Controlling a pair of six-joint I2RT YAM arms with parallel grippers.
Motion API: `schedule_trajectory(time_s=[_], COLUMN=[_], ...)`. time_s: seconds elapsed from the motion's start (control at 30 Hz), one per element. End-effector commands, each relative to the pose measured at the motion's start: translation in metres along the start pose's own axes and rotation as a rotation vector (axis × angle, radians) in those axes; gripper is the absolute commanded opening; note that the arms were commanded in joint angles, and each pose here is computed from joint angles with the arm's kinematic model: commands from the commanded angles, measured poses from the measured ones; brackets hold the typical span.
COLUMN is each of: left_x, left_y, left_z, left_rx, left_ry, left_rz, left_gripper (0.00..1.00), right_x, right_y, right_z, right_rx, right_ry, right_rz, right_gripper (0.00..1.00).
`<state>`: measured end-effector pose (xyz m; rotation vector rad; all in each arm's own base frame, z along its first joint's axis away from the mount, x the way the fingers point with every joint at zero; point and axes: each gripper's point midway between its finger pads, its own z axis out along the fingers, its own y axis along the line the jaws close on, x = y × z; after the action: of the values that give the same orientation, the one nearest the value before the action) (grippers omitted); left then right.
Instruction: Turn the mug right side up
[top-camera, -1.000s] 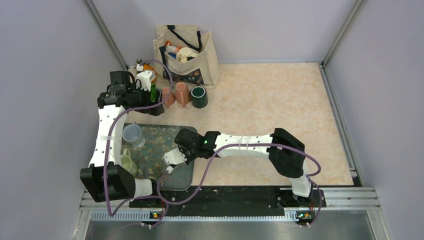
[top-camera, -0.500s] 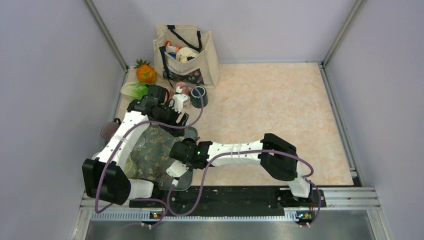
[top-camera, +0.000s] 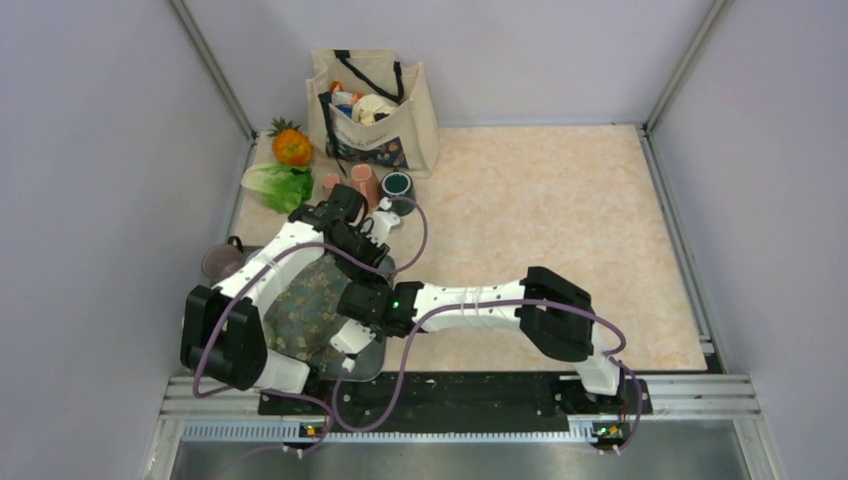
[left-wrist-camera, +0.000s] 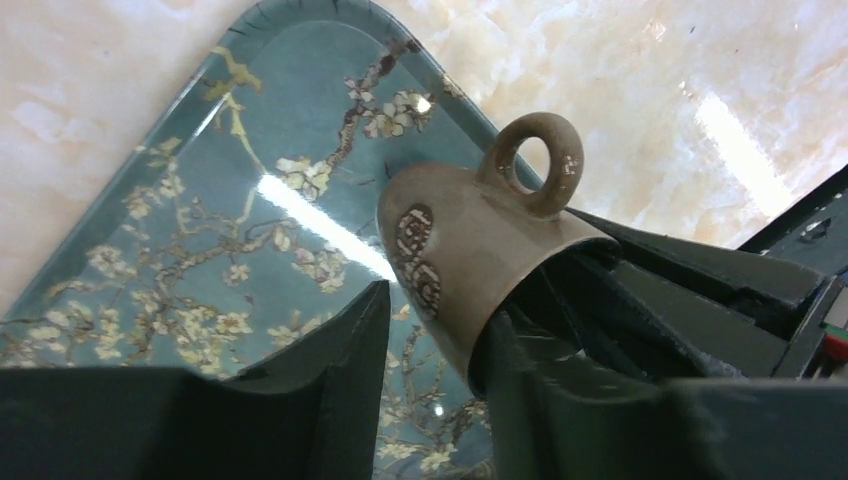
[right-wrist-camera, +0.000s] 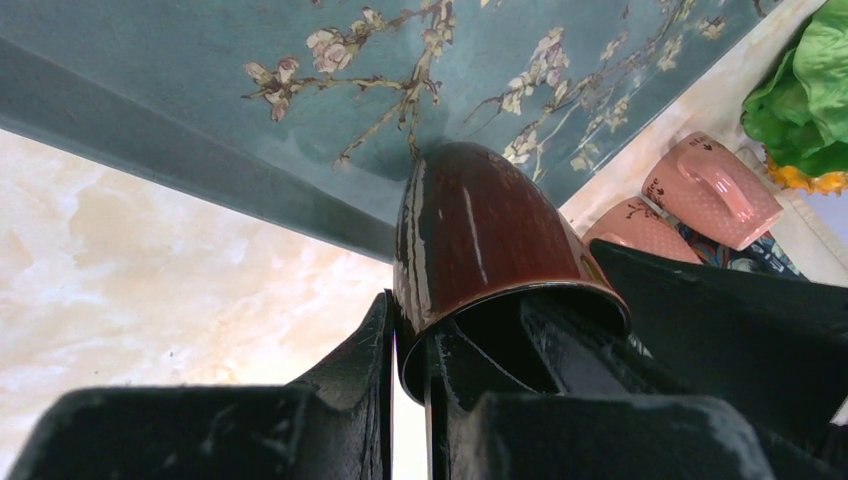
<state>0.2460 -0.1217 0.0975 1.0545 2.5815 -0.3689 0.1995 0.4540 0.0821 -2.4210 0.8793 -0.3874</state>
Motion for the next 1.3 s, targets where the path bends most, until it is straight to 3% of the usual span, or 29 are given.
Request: schedule_trajectory(time_s=[0.0,0.07,0.1,0.23,0.27,0.37,0.47,0.8,1.17,1.2,1.27], left_x=[0.002,0.004,0.004,0.003,0.003,0.004,0.007,0.046,0.086,0.088,0.089], left_y=[0.022,0.023,0.023,0.026,0.03,0.043,0.059,0.129,0.154,0.156,0.155], left_z=[0.009,0.011,0.012,0.011,0.011,0.008,0.004,-0.037,-0.047,-0.05,-0.055], left_rx=[-0.098,-0.098,-0.097,-0.115,-0.134,-0.198,-0.242,-0.327,-0.366,-0.373,-0.374], left_ry=[0.039,0.056,0.059,0.054,0.055,0.06,0.061,0.0,0.007,0.006,0.006], left_rz=[0.02,0.018,0.017,0.02,0.018,0.009,-0.011,-0.249,-0.354,-0.359,-0.36], left_gripper=[0.29,0.05,0.0,0.0,0.0,0.0,0.0,0.0,0.0,0.05,0.26], right_x=[-0.009,-0.008,-0.006,0.005,0.007,0.012,0.013,0.001,0.013,0.019,0.03], right_y=[-0.037,-0.04,-0.042,-0.058,-0.062,-0.071,-0.08,-0.082,-0.076,-0.077,-0.081], right_z=[-0.02,-0.021,-0.022,-0.028,-0.03,-0.041,-0.058,-0.105,-0.124,-0.124,-0.127], right_rx=[0.108,0.119,0.13,0.23,0.254,0.316,0.399,0.512,0.561,0.566,0.579], right_ry=[-0.015,-0.004,0.003,0.061,0.072,0.08,0.067,-0.081,-0.148,-0.148,-0.154], right_rz=[0.029,0.033,0.04,0.084,0.094,0.126,0.144,0.206,0.361,0.396,0.468], right_gripper=[0.0,0.0,0.0,0.0,0.05,0.33,0.46,0.53,0.56,0.57,0.61])
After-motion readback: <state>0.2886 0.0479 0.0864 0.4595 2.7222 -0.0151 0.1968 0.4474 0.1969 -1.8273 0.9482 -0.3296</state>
